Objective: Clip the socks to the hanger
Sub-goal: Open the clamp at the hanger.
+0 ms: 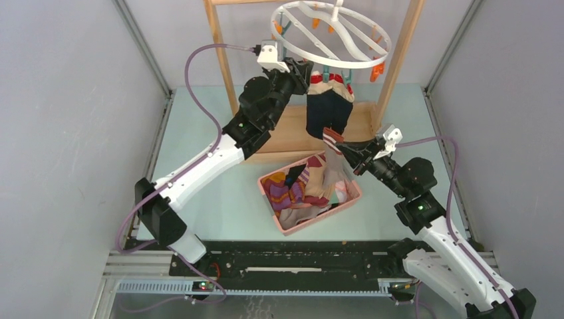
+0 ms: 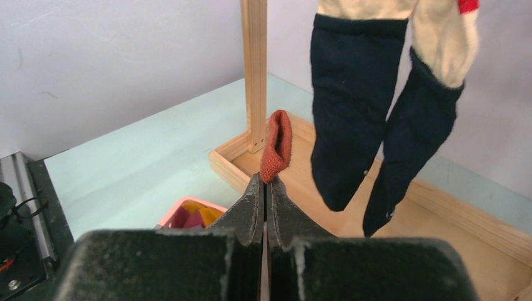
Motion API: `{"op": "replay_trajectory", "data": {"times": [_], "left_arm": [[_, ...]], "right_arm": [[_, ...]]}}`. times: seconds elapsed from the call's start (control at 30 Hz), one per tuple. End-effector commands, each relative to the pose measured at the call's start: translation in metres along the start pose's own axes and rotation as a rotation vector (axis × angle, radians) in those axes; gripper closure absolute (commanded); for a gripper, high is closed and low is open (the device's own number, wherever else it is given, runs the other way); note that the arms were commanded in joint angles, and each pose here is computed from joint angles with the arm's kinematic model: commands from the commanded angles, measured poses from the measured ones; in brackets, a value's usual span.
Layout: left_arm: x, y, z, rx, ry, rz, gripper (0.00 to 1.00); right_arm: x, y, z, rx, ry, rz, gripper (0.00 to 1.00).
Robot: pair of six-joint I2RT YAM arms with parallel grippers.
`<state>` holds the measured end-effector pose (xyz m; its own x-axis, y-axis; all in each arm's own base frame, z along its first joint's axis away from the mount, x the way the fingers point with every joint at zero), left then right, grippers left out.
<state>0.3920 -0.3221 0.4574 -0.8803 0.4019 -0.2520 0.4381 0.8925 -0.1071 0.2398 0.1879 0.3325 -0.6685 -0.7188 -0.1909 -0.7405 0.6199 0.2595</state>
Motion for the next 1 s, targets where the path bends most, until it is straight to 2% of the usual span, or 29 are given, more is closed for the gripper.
{"op": "replay_trajectory", "data": {"times": [0.0,0.23,0.37,0.67,0.97], "left_arm": [[0.011,-0.004,-0.059,0.084,-0.072,0.049,0.75],[0.011,-0.001,-0.062,0.108,-0.060,0.053,0.77],[0.011,-0.001,-0.063,0.127,-0.065,0.057,0.75],[0.010,-0.001,-0.068,0.170,-0.074,0.084,0.74],[0.012,0.005,-0.071,0.170,-0.073,0.075,0.71]], "right_arm": [[-0.004,0.017,-0.027,-0.001,-0.042,-0.067,1.00],[-0.018,0.030,-0.036,0.010,-0.038,-0.104,1.00],[-0.038,0.033,-0.054,0.010,-0.090,-0.079,1.00],[-0.099,0.011,-0.078,-0.037,-0.152,0.038,1.00],[-0.122,-0.008,-0.078,-0.043,-0.168,0.118,1.00]]}}
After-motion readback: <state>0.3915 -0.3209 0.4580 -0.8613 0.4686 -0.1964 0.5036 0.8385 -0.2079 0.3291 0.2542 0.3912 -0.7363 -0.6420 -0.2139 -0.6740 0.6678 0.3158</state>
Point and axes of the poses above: each gripper's point midway between its finger pads, its own x axis back along the fingers, its own y axis along the line the jaws close on, z = x × y, the point moved 1 cm from there along x, back along the fingers, and after that the axes turned 15 degrees about -x, right-handed, at the moved point
